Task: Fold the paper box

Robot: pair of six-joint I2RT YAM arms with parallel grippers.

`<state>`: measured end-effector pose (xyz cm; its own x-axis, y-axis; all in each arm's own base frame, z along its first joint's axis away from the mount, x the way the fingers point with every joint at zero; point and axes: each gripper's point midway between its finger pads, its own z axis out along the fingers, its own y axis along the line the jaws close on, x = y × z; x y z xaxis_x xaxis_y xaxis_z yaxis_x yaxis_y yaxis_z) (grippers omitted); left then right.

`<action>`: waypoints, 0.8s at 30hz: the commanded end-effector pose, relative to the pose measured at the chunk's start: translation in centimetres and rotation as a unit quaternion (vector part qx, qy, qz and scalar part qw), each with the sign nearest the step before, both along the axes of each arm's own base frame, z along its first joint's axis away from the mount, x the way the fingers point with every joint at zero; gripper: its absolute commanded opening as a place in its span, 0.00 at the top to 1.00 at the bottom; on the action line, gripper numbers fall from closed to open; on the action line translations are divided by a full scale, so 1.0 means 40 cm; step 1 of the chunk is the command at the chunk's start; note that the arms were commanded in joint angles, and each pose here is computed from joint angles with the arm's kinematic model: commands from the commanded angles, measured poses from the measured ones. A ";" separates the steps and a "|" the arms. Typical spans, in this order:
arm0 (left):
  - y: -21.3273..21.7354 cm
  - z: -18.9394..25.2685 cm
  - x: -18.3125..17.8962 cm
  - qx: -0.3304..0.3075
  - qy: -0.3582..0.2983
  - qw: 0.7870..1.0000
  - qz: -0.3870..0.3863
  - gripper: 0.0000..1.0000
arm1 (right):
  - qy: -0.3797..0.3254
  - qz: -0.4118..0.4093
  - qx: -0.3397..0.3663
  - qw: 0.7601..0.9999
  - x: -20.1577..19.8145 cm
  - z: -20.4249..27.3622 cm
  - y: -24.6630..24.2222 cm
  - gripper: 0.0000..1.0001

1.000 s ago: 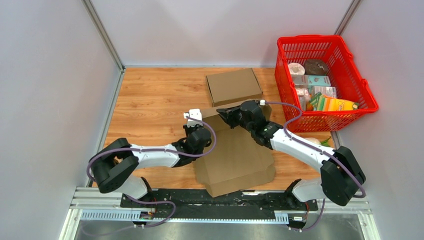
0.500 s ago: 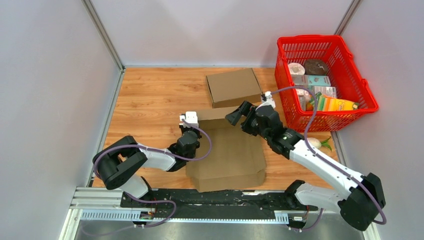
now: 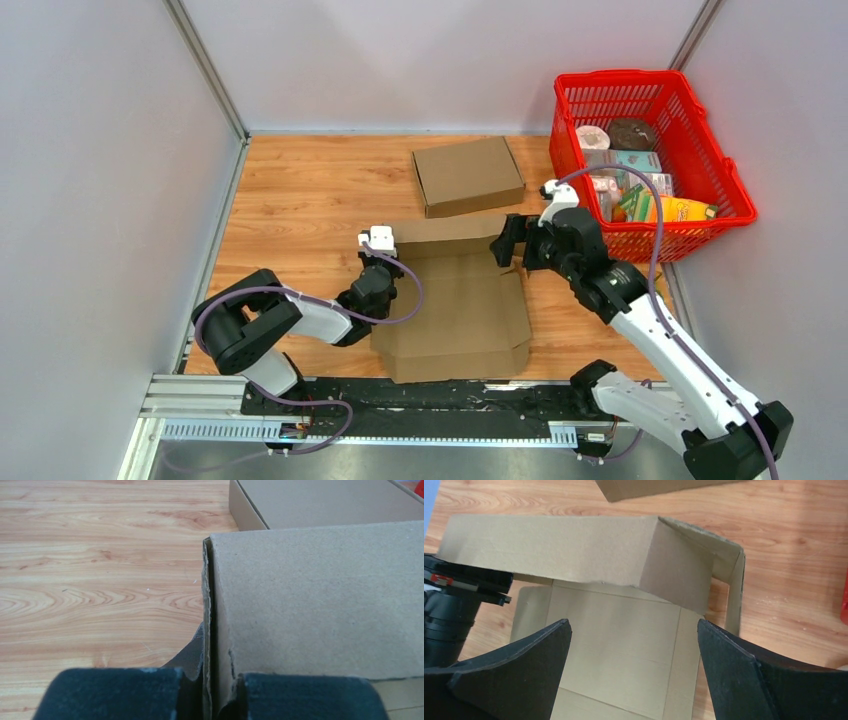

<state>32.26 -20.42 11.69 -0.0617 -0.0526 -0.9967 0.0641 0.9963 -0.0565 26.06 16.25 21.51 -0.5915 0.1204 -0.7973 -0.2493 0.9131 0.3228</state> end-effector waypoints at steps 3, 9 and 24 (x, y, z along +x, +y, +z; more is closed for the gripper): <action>0.000 0.036 -0.001 -0.034 -0.016 0.999 0.004 1.00 | -0.002 -0.025 0.036 0.999 0.009 0.094 0.003 0.00; 0.003 0.040 -0.005 -0.041 -0.017 0.999 0.002 1.00 | 0.071 -0.032 0.089 0.993 0.070 0.085 0.047 0.05; 0.002 0.045 -0.012 -0.049 -0.020 0.999 -0.006 1.00 | 0.121 -0.014 0.378 0.918 0.136 0.033 0.078 1.00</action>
